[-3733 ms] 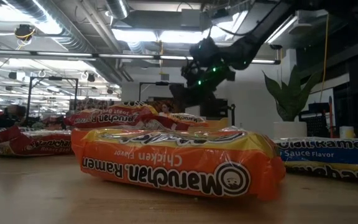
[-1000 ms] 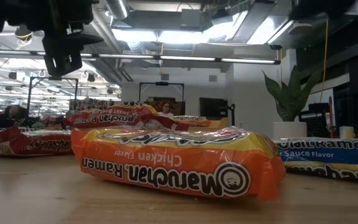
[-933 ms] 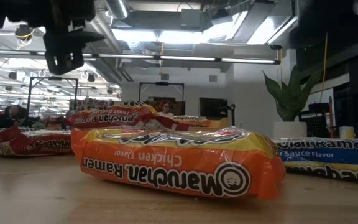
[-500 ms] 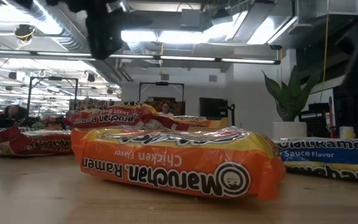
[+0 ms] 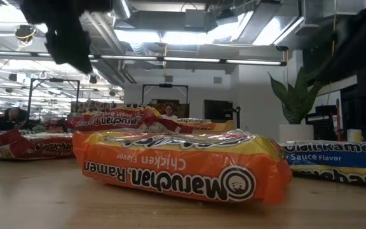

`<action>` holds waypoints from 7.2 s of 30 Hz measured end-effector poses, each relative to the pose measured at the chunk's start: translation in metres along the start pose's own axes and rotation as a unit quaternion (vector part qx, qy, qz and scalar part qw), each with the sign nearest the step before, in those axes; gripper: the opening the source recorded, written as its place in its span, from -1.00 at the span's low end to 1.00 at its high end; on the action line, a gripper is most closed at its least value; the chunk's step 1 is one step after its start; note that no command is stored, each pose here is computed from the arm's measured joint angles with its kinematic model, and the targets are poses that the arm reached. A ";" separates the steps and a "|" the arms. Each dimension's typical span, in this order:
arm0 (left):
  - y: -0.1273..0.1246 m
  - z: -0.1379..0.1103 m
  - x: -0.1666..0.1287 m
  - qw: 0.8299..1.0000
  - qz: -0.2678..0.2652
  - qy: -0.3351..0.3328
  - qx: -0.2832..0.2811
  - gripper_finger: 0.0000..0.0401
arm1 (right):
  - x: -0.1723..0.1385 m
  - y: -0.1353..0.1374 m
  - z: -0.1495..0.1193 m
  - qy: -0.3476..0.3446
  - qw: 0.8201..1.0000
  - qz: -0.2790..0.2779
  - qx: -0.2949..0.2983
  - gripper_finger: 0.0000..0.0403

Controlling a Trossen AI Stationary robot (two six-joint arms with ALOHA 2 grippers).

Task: Sort Maruchan noodles
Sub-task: Put the pack of red ramen noodle soup into the teal blue bin

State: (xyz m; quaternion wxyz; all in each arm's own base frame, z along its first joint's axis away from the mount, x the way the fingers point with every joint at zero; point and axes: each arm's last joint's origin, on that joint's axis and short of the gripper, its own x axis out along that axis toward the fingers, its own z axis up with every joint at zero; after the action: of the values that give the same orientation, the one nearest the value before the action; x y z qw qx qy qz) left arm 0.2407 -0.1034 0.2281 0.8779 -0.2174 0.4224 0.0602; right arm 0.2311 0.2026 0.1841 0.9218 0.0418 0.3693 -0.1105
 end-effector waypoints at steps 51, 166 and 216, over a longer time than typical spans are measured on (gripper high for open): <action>0.090 -0.048 0.025 0.942 -0.063 -0.105 -0.312 0.05 | 0.105 -0.061 0.077 -0.126 0.990 -0.052 -0.023 -0.09; 0.030 -0.040 -0.026 0.844 -0.385 -0.121 -0.353 -0.39 | 0.044 -0.042 0.092 -0.167 0.985 0.002 -0.050 -0.09; -0.072 -0.150 -0.137 0.909 0.210 0.150 -0.329 -0.39 | 0.044 -0.042 0.087 -0.157 0.987 -0.017 -0.007 -0.09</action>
State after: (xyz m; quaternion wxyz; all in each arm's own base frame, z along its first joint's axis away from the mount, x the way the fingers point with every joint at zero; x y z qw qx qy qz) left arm 0.0676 -0.2220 0.2748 0.6500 -0.4065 0.5416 0.3448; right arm 0.3104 0.1405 0.2170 0.9667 0.0117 0.2209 -0.1286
